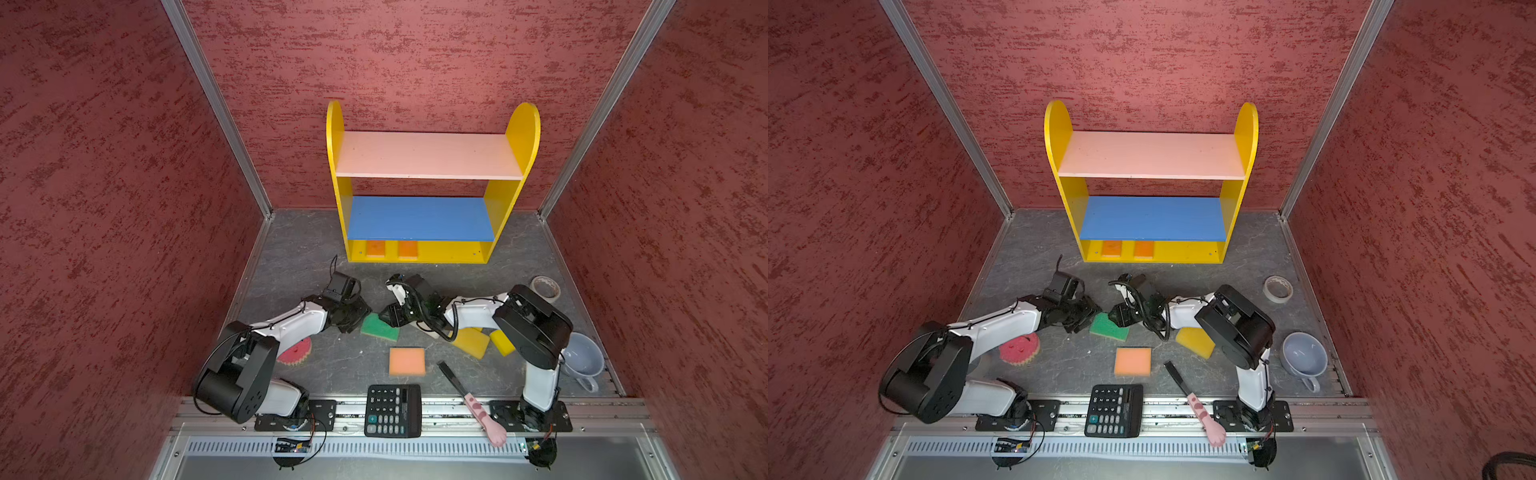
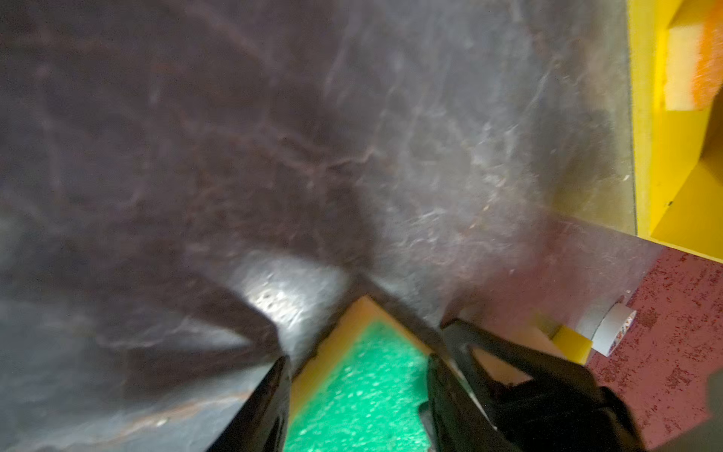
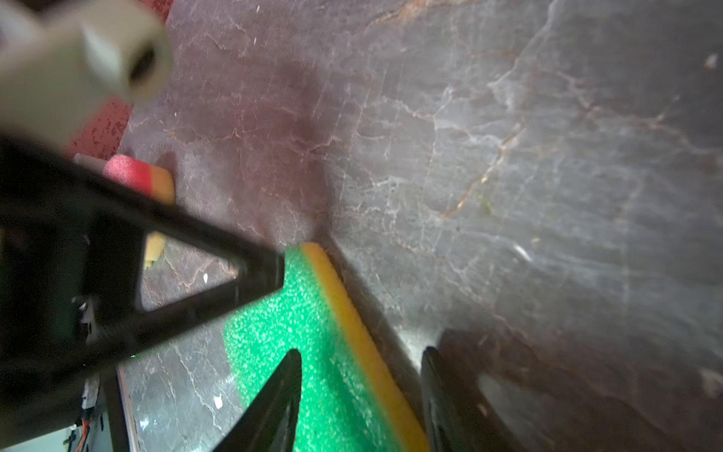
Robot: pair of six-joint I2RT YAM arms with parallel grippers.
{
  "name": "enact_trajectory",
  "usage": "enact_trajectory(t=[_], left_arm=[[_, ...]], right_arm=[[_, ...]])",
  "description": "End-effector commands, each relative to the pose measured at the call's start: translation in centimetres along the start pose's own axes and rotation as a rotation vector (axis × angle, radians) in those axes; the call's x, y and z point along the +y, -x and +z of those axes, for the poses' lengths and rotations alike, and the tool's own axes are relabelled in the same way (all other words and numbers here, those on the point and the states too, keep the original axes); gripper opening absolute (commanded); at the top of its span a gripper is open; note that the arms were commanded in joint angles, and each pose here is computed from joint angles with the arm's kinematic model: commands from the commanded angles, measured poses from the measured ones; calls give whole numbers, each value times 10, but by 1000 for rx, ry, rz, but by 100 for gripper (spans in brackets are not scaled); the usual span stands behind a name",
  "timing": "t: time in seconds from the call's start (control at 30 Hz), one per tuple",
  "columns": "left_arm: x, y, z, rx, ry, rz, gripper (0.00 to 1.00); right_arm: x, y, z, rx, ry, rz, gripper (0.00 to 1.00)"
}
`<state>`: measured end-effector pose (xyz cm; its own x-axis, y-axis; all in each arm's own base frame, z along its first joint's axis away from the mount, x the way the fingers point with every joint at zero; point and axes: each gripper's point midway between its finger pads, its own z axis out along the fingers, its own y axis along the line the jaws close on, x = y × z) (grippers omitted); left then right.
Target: Place and organize the cleaning sponges onto the shelf
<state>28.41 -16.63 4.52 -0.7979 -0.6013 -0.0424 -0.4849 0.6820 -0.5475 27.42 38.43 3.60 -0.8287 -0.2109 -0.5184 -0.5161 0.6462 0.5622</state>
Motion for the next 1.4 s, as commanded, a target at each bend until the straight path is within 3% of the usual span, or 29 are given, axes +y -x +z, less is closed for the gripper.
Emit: enact_trajectory(t=[0.0, 0.33, 0.7, 0.97, 1.13, 1.37], left_arm=[[-27, 13, -2, -11, -49, 69, 56], [-81, 37, -18, -80, -200, 70, 55], [-5, 18, -47, -127, -30, 47, 57], [41, -27, -51, -72, 64, 30, 58], [53, -47, -40, -60, 46, -6, 58], [37, -43, -29, -64, 20, -4, 58]], right_arm=[[-3, -4, -5, 6, -34, -25, 51], [-5, 3, -18, -21, -88, -92, 47], [-1, 14, -21, -37, -116, -138, 50], [1, 5, -1, 16, -99, -154, 50], [0, 3, 11, 44, -88, -144, 43], [2, 5, 22, 62, -64, -136, 28]])
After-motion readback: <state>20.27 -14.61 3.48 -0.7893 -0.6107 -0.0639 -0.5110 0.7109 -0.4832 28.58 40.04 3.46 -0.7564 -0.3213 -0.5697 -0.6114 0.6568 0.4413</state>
